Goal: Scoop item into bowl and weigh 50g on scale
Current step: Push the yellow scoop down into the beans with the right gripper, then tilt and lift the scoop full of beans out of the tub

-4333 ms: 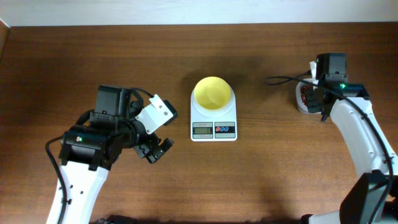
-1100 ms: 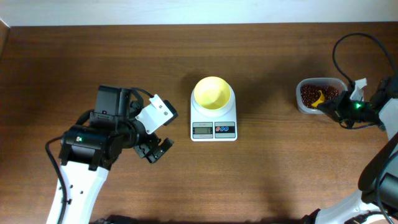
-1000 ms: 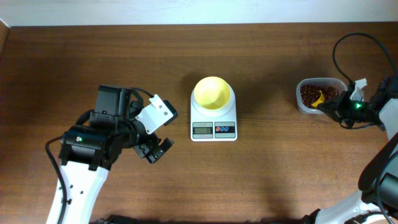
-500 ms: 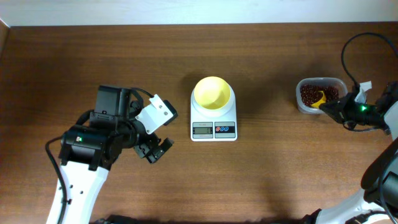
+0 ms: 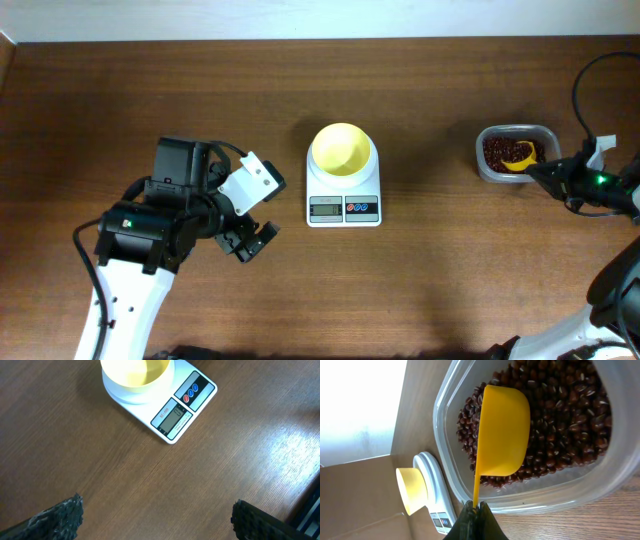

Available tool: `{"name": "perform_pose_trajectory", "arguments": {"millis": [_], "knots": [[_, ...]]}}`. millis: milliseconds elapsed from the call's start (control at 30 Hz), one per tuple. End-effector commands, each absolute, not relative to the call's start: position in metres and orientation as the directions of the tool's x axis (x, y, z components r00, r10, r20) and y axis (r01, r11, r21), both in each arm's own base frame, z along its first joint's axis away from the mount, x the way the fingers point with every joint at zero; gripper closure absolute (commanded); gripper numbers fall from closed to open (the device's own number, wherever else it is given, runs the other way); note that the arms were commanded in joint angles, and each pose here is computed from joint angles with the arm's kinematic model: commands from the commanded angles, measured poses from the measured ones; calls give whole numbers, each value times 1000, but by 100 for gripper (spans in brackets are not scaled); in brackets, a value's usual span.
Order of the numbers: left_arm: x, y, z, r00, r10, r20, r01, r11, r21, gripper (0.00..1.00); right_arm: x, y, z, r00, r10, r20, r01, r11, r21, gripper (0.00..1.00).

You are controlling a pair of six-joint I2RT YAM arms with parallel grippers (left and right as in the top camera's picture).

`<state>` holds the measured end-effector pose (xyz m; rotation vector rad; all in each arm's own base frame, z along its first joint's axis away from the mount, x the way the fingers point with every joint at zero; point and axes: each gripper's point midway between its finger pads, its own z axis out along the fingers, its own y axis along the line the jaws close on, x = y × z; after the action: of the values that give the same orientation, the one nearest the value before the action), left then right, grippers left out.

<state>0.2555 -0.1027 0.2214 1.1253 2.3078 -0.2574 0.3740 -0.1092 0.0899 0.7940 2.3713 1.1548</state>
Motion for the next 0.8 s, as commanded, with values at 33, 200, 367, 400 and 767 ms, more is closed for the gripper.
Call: {"name": "perform_pose_trajectory", "arguments": {"millis": [33, 200, 367, 400, 767], "knots": [[259, -101, 227, -478, 674, -563, 777, 624, 87, 1, 374, -104, 94, -785, 607, -125, 249, 494, 833, 96], [259, -101, 227, -479, 674, -563, 776, 624, 87, 1, 375, -104, 94, -791, 593, -149, 226, 511, 829, 96], [259, -101, 227, -478, 674, -563, 777, 624, 87, 1, 374, -104, 94, -795, 585, -161, 215, 519, 827, 96], [259, -101, 227, -478, 674, -563, 777, 624, 87, 1, 374, -103, 94, -795, 585, -160, 215, 519, 828, 96], [259, -101, 227, -478, 674, -563, 777, 624, 87, 1, 360, -127, 101, -751, 646, -135, 238, 456, 858, 96]]}}
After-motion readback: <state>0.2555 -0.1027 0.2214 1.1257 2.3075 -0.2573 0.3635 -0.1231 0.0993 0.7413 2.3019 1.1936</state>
